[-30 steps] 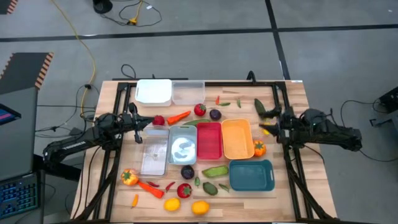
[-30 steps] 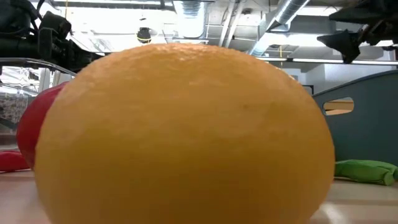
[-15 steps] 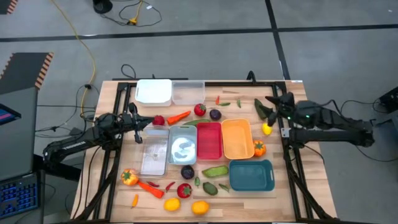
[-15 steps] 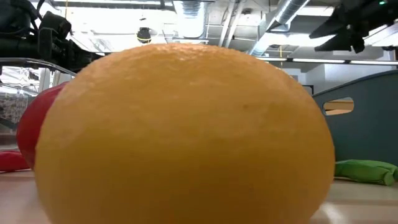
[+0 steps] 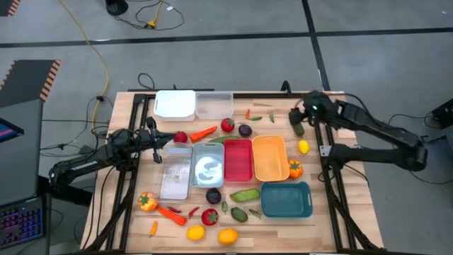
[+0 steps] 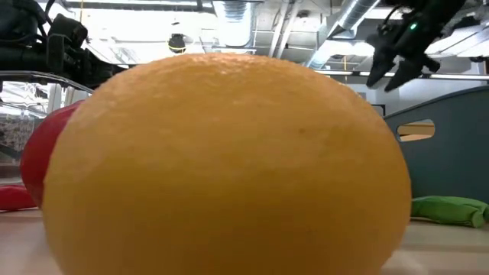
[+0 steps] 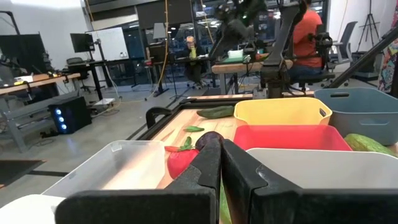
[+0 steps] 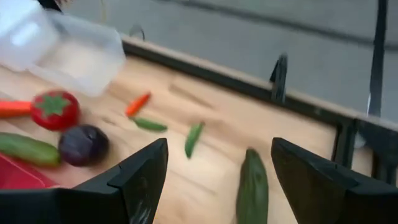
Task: Sort produce into baskets
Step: Put the green chili pepper into the yellow bin
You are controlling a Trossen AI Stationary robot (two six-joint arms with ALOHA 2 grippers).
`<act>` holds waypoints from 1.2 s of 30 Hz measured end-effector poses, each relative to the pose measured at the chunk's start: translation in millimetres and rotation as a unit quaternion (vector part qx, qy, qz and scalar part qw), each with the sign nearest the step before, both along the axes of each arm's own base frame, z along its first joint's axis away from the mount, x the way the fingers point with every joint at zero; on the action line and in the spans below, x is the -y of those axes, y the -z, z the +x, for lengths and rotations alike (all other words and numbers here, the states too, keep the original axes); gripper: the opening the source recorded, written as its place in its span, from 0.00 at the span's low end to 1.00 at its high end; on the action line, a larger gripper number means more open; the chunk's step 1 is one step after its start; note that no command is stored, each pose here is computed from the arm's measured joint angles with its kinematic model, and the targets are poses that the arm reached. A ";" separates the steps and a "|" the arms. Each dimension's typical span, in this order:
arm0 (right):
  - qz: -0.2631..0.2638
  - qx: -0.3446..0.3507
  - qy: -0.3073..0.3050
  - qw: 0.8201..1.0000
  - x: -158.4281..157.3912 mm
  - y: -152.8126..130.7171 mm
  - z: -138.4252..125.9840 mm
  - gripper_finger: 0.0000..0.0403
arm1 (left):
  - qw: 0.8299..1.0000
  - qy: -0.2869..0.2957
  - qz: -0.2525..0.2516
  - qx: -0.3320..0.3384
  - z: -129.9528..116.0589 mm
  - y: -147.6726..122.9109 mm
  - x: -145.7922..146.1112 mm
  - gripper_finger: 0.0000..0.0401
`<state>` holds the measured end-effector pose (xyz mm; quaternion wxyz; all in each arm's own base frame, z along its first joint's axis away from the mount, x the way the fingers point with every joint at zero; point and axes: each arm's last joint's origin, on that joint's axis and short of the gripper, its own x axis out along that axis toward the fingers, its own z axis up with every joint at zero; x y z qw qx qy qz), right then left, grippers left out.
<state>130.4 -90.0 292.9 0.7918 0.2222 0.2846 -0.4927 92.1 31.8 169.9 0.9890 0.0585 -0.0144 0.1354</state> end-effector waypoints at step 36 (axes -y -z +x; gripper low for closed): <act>0.297 -0.244 0.074 0.920 104.7 145.8 27.1 0.74 | 1.000 0.000 0.000 0.000 0.0 0.0 0.0 0.00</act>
